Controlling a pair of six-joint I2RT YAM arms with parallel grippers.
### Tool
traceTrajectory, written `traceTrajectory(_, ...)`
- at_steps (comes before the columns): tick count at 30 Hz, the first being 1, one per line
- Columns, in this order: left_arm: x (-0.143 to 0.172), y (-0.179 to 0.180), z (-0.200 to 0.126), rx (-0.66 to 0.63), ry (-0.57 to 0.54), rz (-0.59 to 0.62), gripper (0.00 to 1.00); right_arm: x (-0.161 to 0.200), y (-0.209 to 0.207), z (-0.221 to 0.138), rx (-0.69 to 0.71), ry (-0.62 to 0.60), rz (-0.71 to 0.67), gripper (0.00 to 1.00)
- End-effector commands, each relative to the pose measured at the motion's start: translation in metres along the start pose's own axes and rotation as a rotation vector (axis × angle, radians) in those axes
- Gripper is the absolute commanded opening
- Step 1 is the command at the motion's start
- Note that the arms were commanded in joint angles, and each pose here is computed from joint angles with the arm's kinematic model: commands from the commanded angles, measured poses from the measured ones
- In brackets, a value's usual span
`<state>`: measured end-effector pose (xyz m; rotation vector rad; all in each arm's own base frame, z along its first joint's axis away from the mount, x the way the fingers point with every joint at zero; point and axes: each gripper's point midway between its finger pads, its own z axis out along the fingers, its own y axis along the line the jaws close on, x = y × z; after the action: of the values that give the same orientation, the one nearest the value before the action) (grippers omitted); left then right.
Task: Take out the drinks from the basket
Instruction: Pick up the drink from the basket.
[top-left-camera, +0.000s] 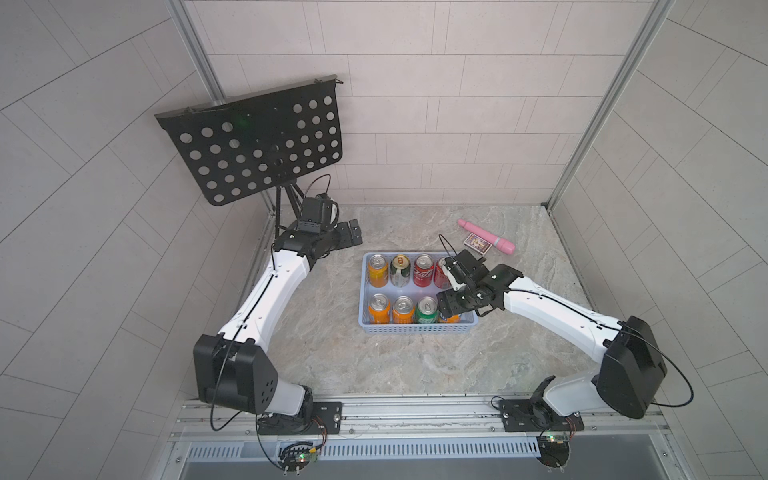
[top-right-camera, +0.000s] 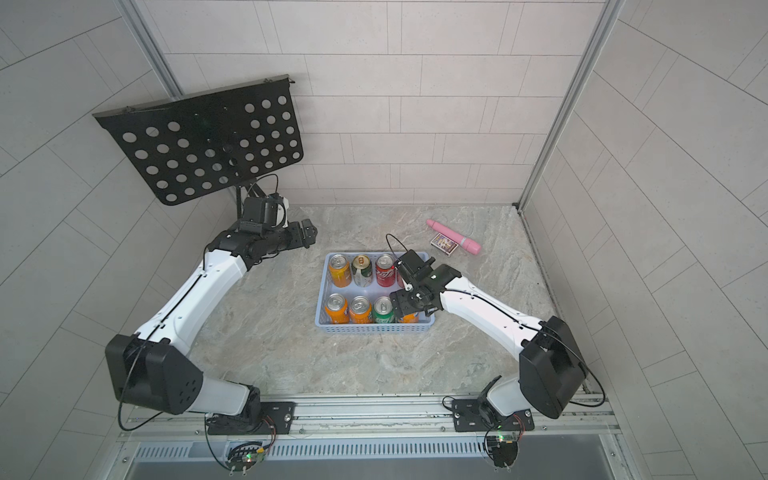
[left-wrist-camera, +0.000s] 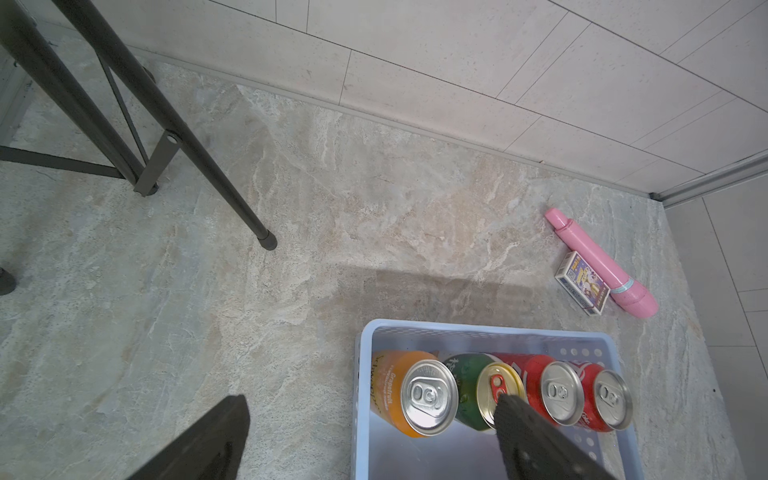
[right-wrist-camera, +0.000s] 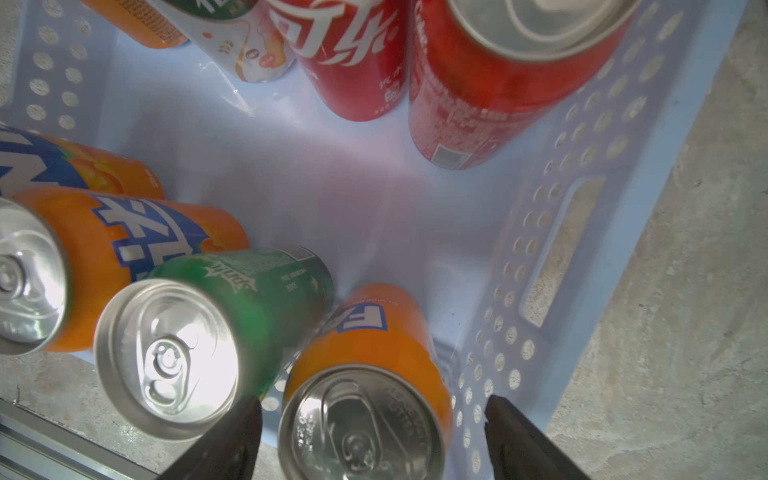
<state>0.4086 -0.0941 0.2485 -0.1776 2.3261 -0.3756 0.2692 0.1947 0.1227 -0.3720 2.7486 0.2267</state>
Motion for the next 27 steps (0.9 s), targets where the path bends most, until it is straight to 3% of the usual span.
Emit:
traceTrajectory(1, 0.003, 0.003, 0.001, -0.017, 0.004, 0.009, 1.0, 0.008, -0.006, 0.009, 0.044, 0.03, -0.015, 0.87)
traceTrajectory(19, 0.003, 0.001, 0.0, -0.01, 0.004, 0.018, 1.0, 0.019, -0.006, 0.036, 0.057, 0.09, -0.014, 0.84)
traceTrajectory(23, 0.003, 0.001, 0.0, -0.011, 0.002, 0.018, 1.0, 0.023, -0.007, 0.036, 0.063, 0.099, -0.019, 0.8)
traceTrajectory(27, 0.002, 0.002, -0.001, -0.015, -0.001, 0.02, 1.0, 0.022, -0.009, 0.032, 0.075, 0.092, -0.021, 0.69)
